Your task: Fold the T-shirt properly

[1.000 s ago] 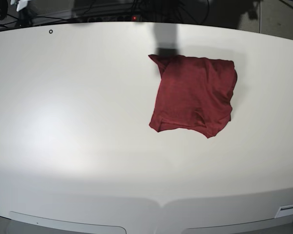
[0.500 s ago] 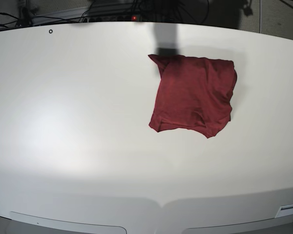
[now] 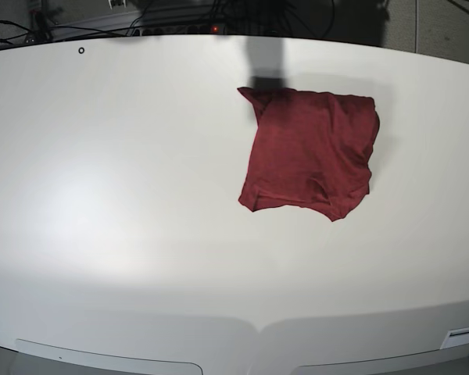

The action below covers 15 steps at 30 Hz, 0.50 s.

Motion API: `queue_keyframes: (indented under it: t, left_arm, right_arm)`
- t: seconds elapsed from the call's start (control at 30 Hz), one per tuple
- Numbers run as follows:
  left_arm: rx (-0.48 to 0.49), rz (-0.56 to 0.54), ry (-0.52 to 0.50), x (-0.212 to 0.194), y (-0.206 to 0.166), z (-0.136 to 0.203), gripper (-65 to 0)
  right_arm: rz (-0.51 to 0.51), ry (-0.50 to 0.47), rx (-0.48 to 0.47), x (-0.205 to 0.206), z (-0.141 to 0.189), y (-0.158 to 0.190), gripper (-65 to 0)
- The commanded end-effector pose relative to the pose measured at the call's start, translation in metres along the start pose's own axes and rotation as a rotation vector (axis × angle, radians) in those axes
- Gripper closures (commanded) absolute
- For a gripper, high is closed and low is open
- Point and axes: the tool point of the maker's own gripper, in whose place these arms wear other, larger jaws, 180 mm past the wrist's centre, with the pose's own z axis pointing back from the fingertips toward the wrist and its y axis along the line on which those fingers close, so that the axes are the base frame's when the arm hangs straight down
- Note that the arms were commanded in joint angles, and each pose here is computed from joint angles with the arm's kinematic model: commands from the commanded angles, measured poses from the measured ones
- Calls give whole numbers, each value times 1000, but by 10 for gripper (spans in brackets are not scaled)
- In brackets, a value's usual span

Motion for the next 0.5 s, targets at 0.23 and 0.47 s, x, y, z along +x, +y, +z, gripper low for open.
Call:
queue_keyframes:
  t: [0.23, 0.47]
  left_arm:
    - [86, -37, 56, -8, 12, -12, 0]
    - [173, -180, 104, -8, 3, -37, 0]
  right_arm:
    - [-20, -33, -47, 9, -20, -37, -249]
    - [-48, -75, -165, 31, -24, -72, -249]
